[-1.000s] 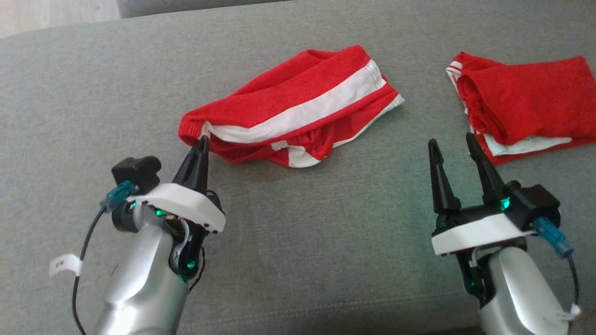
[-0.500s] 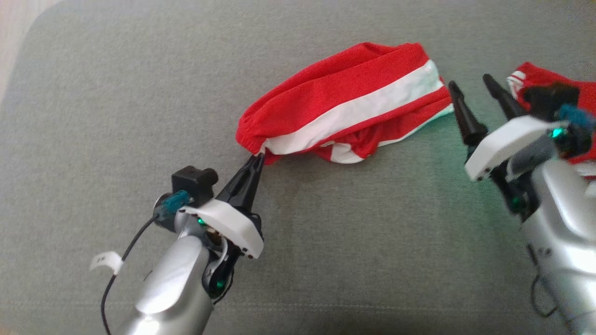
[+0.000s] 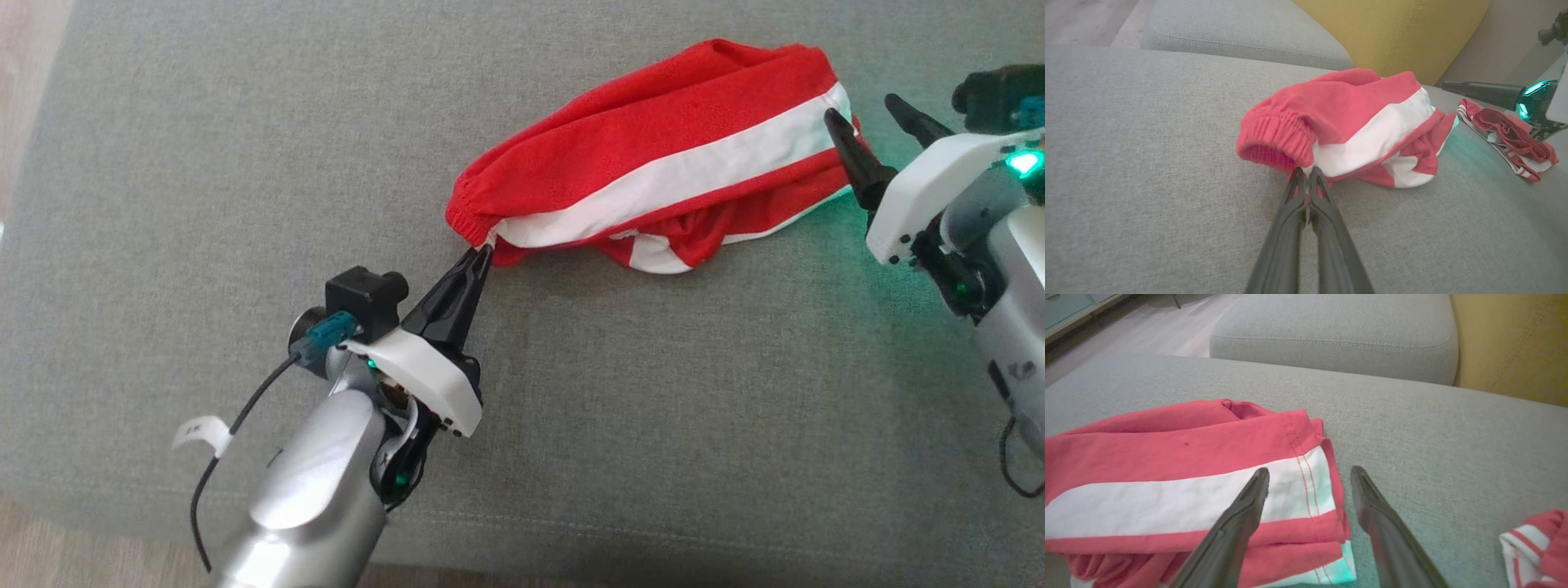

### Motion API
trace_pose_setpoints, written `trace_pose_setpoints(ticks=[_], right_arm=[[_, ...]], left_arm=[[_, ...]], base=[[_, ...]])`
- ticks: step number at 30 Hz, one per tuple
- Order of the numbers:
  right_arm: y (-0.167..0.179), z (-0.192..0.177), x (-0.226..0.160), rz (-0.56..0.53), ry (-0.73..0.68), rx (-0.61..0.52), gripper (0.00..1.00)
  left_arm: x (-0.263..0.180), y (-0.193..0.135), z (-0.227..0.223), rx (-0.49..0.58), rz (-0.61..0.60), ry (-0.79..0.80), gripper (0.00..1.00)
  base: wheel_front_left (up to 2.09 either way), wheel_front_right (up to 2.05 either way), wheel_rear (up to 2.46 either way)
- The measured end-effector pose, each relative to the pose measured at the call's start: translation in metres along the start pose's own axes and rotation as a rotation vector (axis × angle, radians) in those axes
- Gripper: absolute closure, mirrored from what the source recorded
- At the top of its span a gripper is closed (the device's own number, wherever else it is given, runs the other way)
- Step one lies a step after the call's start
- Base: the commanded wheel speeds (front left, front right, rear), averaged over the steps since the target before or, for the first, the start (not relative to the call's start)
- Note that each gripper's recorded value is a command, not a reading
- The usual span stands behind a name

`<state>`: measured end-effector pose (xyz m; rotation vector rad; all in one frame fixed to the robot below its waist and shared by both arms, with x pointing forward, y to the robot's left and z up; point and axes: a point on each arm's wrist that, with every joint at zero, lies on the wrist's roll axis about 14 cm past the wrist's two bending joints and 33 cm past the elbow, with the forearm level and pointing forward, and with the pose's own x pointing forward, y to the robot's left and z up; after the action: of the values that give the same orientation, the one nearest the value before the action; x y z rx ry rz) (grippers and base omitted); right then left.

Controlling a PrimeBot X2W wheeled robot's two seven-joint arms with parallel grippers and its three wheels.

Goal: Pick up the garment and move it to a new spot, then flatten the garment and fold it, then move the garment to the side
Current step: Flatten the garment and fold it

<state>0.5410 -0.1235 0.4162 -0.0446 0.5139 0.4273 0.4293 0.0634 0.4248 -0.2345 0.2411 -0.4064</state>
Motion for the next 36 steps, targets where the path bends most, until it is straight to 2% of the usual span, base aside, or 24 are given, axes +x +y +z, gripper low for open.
trace_pose_setpoints(ticks=[19,20,21,22,23,29,36], right_arm=[[0.005,-0.019,0.023,0.043,0.085,0.013,0.00],[0.006,-0.020,0.024,0.046,0.090,0.013,0.08],[0.007,-0.021,0.024,0.049,0.094,0.014,0.53],[0.007,-0.021,0.025,0.051,0.096,0.017,0.82],[0.008,-0.021,0.025,0.053,0.097,0.019,1.00],[0.008,-0.020,0.021,0.054,0.080,0.016,1.00],[0.002,0.008,0.002,0.038,-0.030,-0.010,1.00]], left_arm=[[0.008,0.007,-0.005,-0.002,0.005,0.013,1.00],[0.008,0.007,-0.006,-0.004,0.006,0.015,1.00],[0.008,0.007,-0.006,-0.004,0.007,0.015,1.00],[0.008,0.007,-0.006,-0.004,0.007,0.011,1.00],[0.008,0.007,-0.006,-0.005,0.007,0.012,1.00],[0.009,0.007,-0.002,-0.001,0.006,0.005,1.00],[0.005,0.003,0.013,0.020,-0.002,-0.028,1.00]], base=[[0.00,0.00,0.00],[0.00,0.00,0.00],[0.00,0.00,0.00],[0.00,0.00,0.00],[0.00,0.00,0.00],[0.00,0.00,0.00],[0.00,0.00,0.00]])
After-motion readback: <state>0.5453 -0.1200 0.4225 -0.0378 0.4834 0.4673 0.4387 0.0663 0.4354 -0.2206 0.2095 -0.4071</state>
